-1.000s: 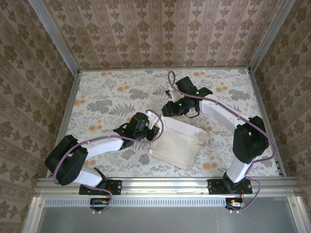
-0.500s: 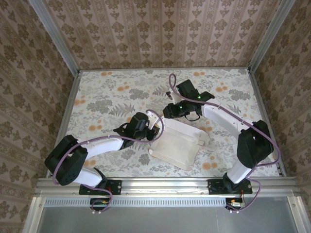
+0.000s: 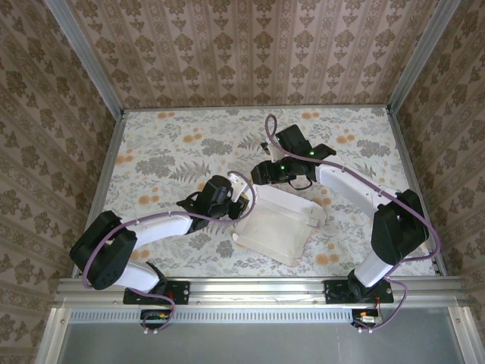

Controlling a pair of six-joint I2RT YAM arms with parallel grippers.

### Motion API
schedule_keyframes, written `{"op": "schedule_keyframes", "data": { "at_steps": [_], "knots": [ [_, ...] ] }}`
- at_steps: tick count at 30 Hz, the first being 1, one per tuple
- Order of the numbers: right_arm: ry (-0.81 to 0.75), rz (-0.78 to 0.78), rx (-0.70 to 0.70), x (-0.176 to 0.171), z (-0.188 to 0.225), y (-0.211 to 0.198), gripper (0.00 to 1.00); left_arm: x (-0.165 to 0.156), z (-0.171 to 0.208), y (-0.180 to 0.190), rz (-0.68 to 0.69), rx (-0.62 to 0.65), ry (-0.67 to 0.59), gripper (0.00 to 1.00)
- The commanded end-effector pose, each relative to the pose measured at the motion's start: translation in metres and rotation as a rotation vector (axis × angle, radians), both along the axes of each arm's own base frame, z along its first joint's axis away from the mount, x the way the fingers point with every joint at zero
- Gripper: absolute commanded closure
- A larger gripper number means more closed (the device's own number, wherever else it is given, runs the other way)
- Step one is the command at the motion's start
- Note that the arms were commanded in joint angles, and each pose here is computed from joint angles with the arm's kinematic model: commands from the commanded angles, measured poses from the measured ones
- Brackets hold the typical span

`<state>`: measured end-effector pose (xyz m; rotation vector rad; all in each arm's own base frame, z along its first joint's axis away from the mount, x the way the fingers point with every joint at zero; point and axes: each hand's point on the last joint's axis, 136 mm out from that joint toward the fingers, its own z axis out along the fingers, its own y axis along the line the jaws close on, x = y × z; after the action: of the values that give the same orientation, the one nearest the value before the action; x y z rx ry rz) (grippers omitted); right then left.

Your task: Fold the paper box

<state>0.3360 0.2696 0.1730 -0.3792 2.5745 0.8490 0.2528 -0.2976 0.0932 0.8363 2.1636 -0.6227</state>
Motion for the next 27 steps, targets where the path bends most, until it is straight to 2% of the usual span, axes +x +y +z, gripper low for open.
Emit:
{"op": "schedule_keyframes", "data": {
  "at_steps": [1, 14, 27],
  "knots": [
    [-0.031, -0.088, 0.036, 0.019, 0.016, 0.005, 0.45, -0.014, -0.027, 0.010, -0.005, 0.082, 0.089, 1.00],
    [0.037, -0.132, -0.034, 0.033, -0.012, 0.015, 0.46, -0.015, -0.026, 0.011, -0.002, 0.080, 0.082, 1.00],
    [0.105, 0.000, -0.091, 0.009, -0.019, 0.013, 0.51, -0.014, -0.028, 0.011, -0.001, 0.086, 0.084, 1.00]
  ]
}}
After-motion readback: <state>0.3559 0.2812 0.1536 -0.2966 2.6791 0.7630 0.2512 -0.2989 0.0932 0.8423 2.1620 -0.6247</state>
